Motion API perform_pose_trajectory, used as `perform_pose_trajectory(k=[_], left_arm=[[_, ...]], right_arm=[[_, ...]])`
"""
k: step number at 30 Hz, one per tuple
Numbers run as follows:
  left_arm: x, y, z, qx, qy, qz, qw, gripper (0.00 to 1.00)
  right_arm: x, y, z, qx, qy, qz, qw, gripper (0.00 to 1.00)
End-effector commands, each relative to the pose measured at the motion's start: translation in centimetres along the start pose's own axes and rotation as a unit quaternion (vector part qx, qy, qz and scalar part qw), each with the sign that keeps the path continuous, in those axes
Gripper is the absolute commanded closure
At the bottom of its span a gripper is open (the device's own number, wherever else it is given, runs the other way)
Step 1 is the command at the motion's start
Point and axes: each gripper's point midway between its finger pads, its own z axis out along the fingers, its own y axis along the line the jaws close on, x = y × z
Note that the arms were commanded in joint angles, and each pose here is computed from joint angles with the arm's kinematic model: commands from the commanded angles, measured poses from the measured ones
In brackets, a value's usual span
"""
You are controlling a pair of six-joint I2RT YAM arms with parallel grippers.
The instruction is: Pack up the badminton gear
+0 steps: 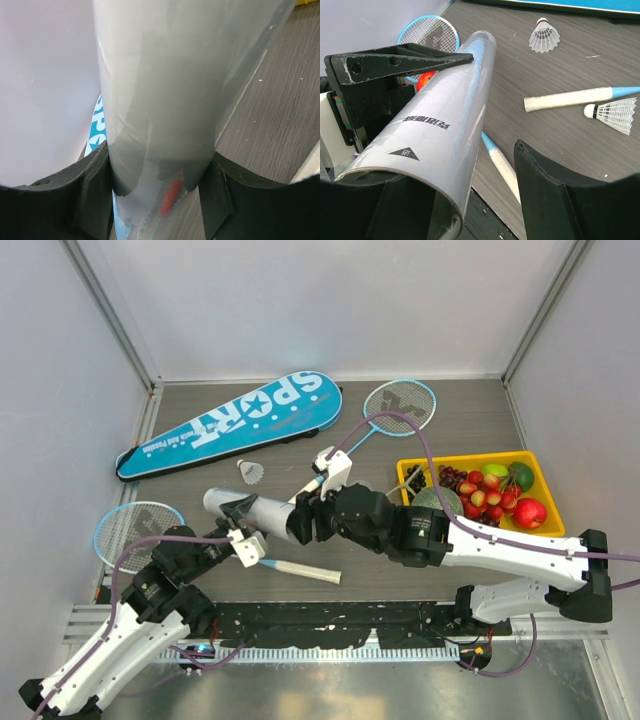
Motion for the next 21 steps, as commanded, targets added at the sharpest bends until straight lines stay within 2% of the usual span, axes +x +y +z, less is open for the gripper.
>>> perform_pose_trajectory(k=[1,3,7,11,17,21], left_arm=[[-3.0,2.1,-0.1,-0.031,-0.053,0.013,0.998,1.0],[-3.1,2.1,-0.1,-0.031,-0.053,0.013,0.998,1.0],[-2.8,2.1,0.0,-0.031,-0.048,0.014,0.998,1.0],[-2.4,2.3,0.0,-0.036,-0.034,0.012,0.999,1.0],[-2.0,2.1,0.2,-0.028,-0.025,0.01,0.999,1.0],[-2.2,2.3,0.1,-0.032,-0.028,0.011,0.999,1.0]], right_arm=[[-2.4,1.1,0.1,-0.006,-0.029,0.008,1.0,0.36],[-2.8,1.1,-0.2,-0.007,-0.031,0.008,0.999,0.35],[-4.0,0.9,-2.1,-0.013,-0.041,0.002,0.999,0.25],[-4.7,1.4,-5.0,-0.058,-0.052,0.001,0.997,0.21],[-6.1,0.6,-9.0,-0.088,-0.093,-0.006,0.992,0.21],[-6.9,-2.5,-10.2,-0.034,-0.127,-0.011,0.991,0.24]])
